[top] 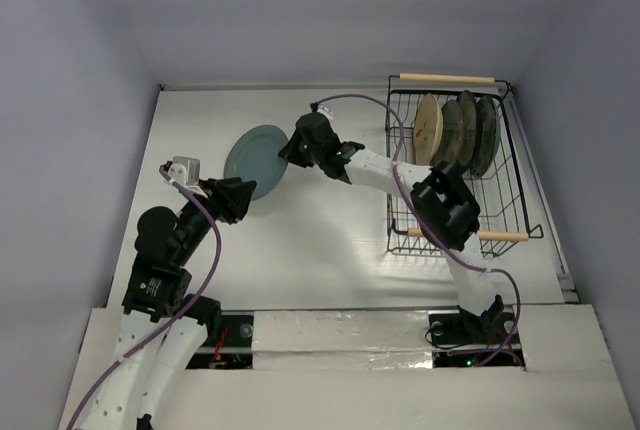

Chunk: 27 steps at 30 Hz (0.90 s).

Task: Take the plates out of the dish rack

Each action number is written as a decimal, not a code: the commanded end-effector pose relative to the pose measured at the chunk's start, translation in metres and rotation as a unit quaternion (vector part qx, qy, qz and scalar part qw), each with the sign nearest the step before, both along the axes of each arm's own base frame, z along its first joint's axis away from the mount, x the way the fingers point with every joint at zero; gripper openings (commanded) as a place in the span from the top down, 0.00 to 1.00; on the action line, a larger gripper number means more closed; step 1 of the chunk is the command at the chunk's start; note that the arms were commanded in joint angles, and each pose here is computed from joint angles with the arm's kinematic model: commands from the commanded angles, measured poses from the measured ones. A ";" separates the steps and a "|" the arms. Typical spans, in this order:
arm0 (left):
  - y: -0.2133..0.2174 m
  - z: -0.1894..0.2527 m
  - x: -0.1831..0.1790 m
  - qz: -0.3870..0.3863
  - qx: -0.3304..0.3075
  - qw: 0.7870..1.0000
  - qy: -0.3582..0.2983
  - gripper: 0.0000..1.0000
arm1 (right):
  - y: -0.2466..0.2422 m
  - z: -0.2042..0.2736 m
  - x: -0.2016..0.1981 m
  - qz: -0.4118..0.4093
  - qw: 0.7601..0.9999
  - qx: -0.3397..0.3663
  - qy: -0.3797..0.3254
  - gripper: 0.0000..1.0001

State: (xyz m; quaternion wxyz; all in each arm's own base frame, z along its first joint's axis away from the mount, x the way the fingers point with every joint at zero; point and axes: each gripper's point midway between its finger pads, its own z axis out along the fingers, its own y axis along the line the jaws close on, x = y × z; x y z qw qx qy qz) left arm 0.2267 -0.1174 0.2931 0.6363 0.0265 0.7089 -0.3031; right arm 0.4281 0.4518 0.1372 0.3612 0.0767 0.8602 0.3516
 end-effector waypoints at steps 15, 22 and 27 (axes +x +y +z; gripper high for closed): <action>0.001 0.021 -0.002 -0.004 -0.004 1.000 -0.029 0.61 | 0.035 -0.020 -0.013 0.038 0.996 0.072 0.021 0.25; 0.002 0.022 -0.002 -0.001 -0.005 1.000 -0.030 0.61 | 0.023 -0.011 -0.015 0.028 0.999 0.025 0.005 0.08; 0.001 0.020 0.000 -0.001 -0.003 1.000 -0.028 0.61 | -0.008 0.012 -0.008 -0.002 0.998 -0.047 -0.034 0.06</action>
